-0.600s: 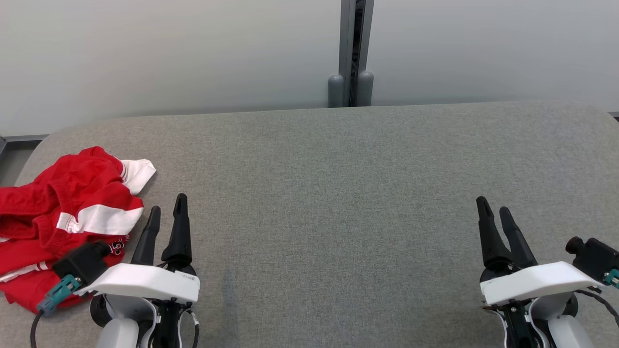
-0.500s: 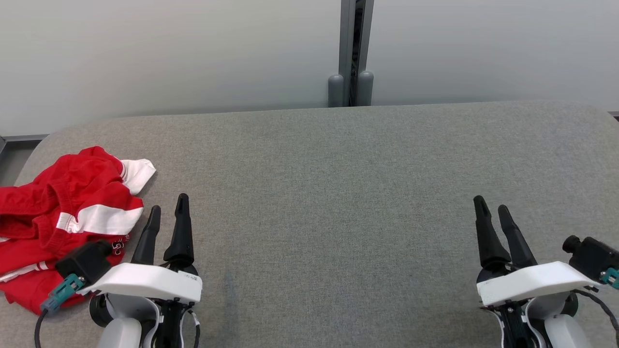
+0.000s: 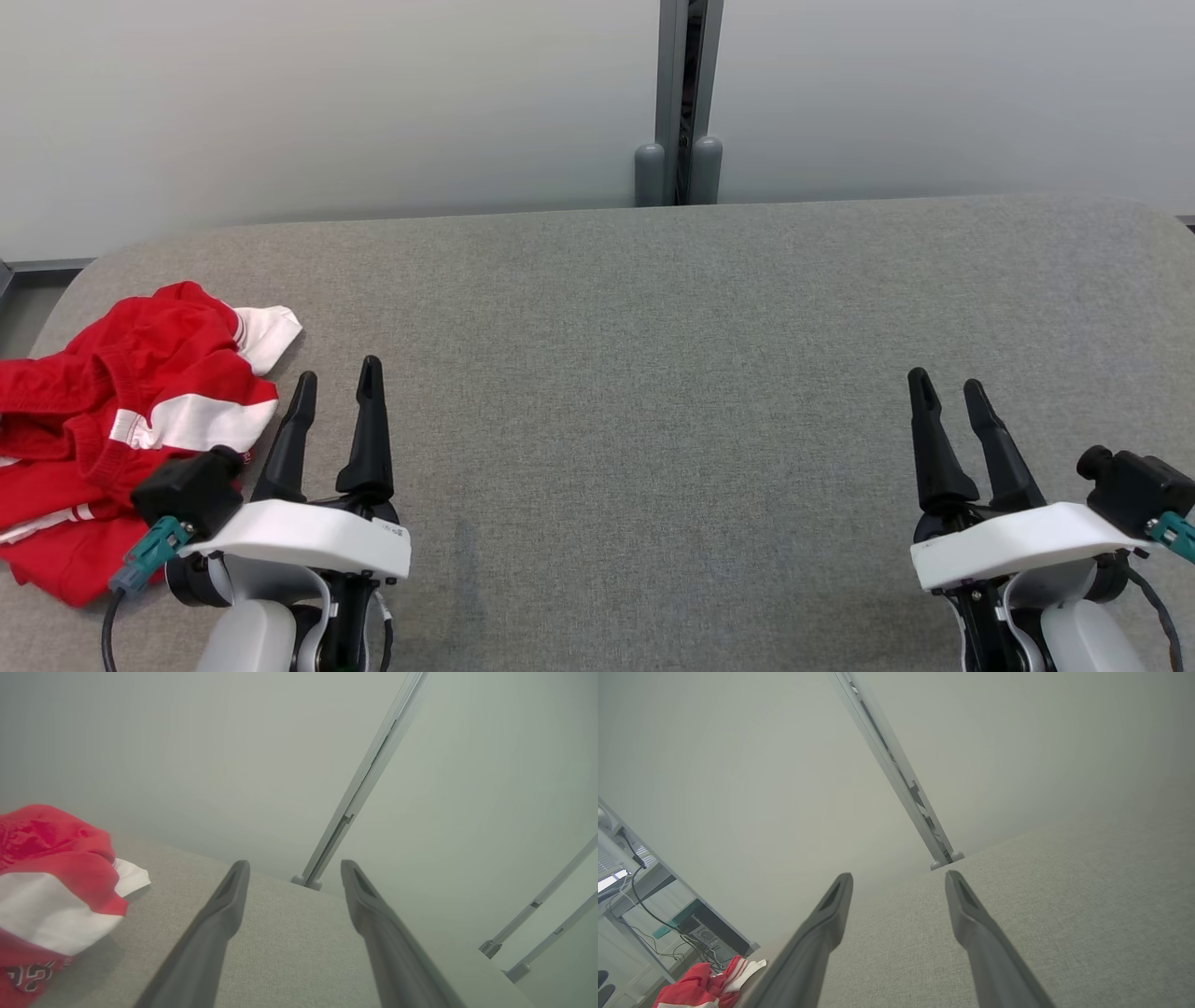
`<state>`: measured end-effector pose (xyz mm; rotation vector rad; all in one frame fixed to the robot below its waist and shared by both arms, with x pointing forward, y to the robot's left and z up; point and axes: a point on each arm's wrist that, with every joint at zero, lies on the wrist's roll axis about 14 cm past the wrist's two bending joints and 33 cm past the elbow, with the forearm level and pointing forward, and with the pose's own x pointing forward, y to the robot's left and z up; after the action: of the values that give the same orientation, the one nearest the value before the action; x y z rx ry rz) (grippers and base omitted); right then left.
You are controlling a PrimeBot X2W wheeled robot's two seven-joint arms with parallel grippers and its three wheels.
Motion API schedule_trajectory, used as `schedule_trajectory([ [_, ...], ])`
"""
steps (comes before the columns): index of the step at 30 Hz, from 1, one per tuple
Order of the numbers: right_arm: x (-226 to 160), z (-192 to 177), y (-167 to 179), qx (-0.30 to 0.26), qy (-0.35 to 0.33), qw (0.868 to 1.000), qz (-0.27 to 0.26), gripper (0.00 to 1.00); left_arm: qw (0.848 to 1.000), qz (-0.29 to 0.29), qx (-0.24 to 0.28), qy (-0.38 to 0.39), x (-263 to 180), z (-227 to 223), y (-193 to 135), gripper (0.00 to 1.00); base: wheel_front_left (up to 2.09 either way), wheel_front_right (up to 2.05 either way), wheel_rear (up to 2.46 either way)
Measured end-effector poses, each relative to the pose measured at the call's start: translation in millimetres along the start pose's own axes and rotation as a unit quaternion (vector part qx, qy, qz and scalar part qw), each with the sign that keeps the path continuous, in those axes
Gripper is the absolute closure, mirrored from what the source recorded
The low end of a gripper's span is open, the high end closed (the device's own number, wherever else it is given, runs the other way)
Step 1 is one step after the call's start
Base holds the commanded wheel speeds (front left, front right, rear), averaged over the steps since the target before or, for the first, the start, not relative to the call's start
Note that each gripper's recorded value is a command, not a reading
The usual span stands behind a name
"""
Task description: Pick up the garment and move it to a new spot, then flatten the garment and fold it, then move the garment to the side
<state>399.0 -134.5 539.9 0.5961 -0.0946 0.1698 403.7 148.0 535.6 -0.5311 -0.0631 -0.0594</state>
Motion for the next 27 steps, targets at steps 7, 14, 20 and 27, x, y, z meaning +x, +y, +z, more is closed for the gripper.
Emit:
schedule_trajectory([
  [7, 2, 1, 5, -0.032, -0.004, 0.999, 0.011, 0.0, 0.999, -0.013, 0.034, -0.009, 1, 2, -6, 0.0, 0.0, 0.0, 0.0],
  [14, 3, 2, 12, -0.064, -0.009, 0.998, 0.024, 0.0, 0.998, -0.022, 0.064, -0.016, 1, 3, -12, 0.0, 0.0, 0.0, 0.0],
  [20, 4, 5, 17, -0.089, -0.016, 0.995, 0.035, 0.0, 0.995, -0.029, 0.089, -0.026, 1, 5, -15, 0.0, 0.0, 0.0, 0.0],
  [27, 4, 1, 16, -0.118, -0.012, 0.992, 0.038, 0.0, 0.993, -0.019, 0.114, -0.015, 1, -5, -9, 0.0, 0.0, 0.0, 0.0],
])
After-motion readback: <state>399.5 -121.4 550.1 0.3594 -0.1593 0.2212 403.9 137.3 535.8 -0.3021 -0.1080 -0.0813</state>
